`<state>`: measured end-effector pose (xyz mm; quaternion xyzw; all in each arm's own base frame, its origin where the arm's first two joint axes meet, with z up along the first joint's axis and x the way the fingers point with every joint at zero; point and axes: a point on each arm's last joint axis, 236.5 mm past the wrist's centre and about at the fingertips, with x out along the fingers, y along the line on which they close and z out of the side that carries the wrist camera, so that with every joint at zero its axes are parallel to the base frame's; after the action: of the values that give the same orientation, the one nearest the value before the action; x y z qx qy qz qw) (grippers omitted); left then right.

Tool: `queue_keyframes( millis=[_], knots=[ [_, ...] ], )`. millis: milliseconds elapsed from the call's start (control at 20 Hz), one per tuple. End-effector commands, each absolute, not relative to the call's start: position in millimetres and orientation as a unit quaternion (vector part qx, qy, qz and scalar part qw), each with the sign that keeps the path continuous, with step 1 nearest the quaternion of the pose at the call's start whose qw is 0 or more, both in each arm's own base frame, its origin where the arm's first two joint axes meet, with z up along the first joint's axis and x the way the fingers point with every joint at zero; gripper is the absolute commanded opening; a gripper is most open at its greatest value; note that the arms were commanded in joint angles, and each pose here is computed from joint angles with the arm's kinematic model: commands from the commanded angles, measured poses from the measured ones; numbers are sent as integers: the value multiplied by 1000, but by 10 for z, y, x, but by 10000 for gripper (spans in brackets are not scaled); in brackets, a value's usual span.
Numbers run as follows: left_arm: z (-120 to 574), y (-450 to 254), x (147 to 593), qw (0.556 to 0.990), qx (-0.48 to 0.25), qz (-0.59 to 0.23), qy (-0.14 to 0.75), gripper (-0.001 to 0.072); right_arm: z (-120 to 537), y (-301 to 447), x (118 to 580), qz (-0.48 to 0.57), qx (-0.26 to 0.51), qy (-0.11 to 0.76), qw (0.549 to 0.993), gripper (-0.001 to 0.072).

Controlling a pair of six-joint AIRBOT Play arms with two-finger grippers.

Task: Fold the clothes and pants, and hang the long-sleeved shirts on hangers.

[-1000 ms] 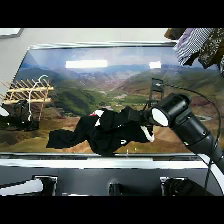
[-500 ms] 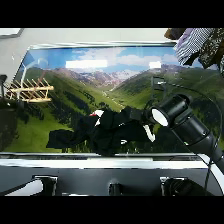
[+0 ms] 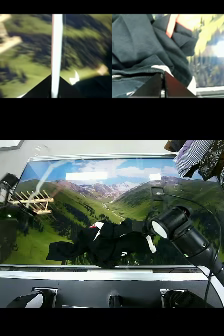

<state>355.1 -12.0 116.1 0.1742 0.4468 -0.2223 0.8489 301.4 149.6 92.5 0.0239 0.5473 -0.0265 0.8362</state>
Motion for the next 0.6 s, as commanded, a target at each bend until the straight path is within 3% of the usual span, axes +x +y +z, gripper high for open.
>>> queue_keyframes(
  millis=[0,250,550],
  knots=[
    [1163,-692,3084,812,193,-332,439,36,933,1347,3020,-43,-8,545,837,40],
    [1287,-1052,2576,786,157,-407,438,36,931,1294,3003,-53,-14,548,835,40],
    [1198,-1203,2083,746,169,-453,458,36,932,1242,2990,-77,3,547,833,40]
  ],
)
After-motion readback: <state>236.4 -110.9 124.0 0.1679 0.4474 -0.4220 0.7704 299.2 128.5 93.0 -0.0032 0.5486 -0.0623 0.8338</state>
